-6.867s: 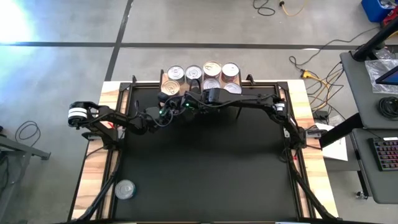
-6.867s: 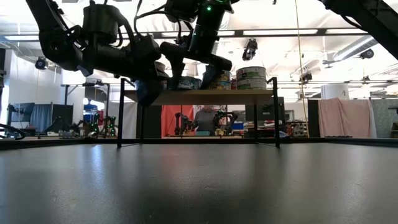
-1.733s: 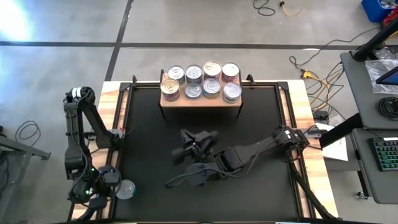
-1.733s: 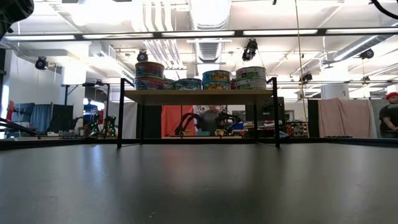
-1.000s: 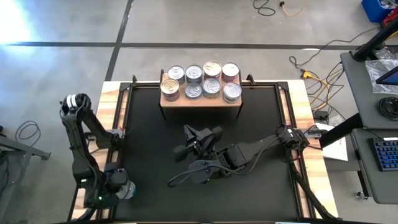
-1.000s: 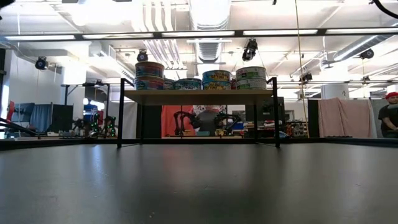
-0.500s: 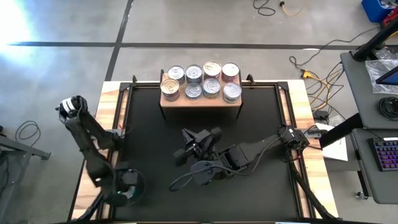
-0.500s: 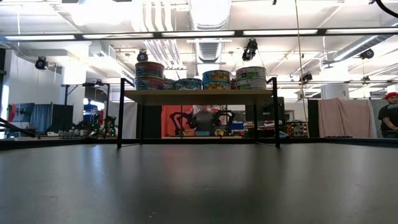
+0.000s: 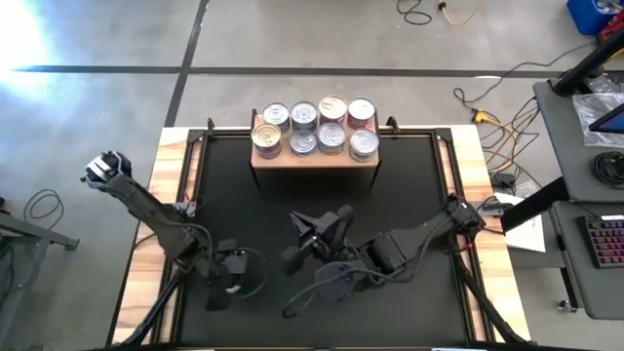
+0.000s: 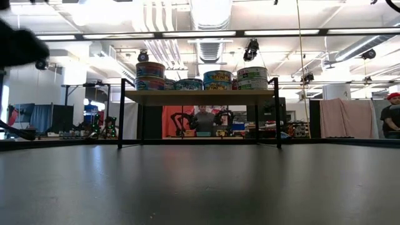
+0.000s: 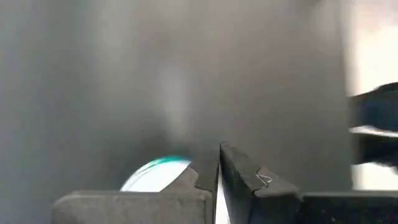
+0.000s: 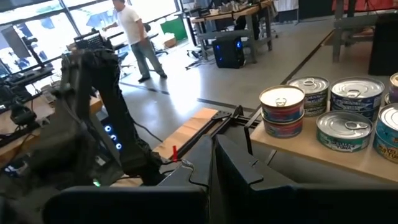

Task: Stack canned seafood by type on shelf
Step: Stack the green-blue tuna can on top of the other green-blue tuna can on the shelf

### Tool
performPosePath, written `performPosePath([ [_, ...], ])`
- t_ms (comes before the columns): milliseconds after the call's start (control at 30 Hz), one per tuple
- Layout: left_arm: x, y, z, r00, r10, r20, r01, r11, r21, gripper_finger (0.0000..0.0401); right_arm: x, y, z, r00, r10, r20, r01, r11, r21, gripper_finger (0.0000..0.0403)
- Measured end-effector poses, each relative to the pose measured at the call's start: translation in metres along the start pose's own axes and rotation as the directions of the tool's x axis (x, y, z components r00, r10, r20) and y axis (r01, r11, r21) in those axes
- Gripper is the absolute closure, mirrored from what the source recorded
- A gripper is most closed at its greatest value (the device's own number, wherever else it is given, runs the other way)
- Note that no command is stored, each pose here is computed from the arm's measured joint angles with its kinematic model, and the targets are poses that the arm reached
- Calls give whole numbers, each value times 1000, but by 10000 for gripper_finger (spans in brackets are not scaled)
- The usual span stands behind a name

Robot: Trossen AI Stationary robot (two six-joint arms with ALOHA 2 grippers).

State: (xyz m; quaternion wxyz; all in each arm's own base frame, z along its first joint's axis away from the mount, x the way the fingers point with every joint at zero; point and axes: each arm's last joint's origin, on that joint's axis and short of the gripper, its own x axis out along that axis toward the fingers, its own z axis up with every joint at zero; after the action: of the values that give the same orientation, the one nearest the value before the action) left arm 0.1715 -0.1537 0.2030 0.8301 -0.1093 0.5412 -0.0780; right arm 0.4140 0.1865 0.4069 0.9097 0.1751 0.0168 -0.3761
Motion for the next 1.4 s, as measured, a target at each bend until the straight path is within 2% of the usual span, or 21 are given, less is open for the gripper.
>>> performPosePath([
  [67, -14, -7, 7, 999, -31, 11, 30, 999, 20, 401, 0, 0, 0, 1000, 0, -1, 0, 1000, -2, 390],
  [200, -37, -12, 1, 992, -41, -121, 47, 998, 50, 401, 0, 0, -1, 1000, 13, -13, -13, 1000, -4, 390],
  [300, -45, 0, -22, 951, 116, -286, -100, 993, 68, 401, -2, 1, -2, 999, 32, -32, -33, 999, -7, 390],
  [400, -51, 19, -44, 886, 276, -373, -277, 959, 51, 401, -3, 2, -3, 998, 49, -46, -50, 999, -8, 390],
  [467, -48, 33, -56, 855, 321, -407, -348, 937, 10, 401, -4, 2, -3, 998, 52, -47, -52, 999, -8, 390],
  [500, -44, 37, -61, 856, 311, -413, -351, 936, -25, 401, -4, 2, -3, 998, 52, -47, -52, 999, -8, 390],
  [567, -37, 41, -67, 874, 271, -404, -327, 942, -75, 401, -4, 2, -3, 998, 52, -48, -52, 999, -8, 390],
  [600, -37, 40, -65, 876, 282, -390, -339, 937, -84, 401, -4, 2, -3, 998, 51, -47, -52, 999, -8, 390],
  [800, -23, 27, -55, 931, 178, -317, -233, 962, -143, 401, -4, 2, -3, 998, 51, -47, -51, 999, -2, 390],
  [900, -11, 24, -55, 920, 184, -347, -232, 968, -100, 401, -4, 2, -3, 998, 52, -47, -51, 999, 14, 390],
  [1067, 9, 22, -57, 875, 260, -409, -284, 959, 2, 401, -5, 3, -4, 997, 56, -51, -54, 998, 41, 390],
  [1167, 21, 19, -58, 860, 262, -439, -272, 961, 41, 401, -7, 4, -5, 997, 61, -53, -59, 997, 45, 390],
  [1233, 31, 14, -56, 874, 219, -433, -222, 974, 47, 401, -7, 4, -5, 996, 66, -58, -64, 997, 47, 390],
  [1300, 39, 5, -51, 908, 127, -399, -116, 992, 53, 401, -7, 4, -5, 996, 71, -63, -68, 997, 48, 390],
  [1400, 41, -17, -33, 965, -50, -258, 72, 995, 74, 401, -7, 4, -5, 996, 71, -63, -67, 996, 54, 390],
])
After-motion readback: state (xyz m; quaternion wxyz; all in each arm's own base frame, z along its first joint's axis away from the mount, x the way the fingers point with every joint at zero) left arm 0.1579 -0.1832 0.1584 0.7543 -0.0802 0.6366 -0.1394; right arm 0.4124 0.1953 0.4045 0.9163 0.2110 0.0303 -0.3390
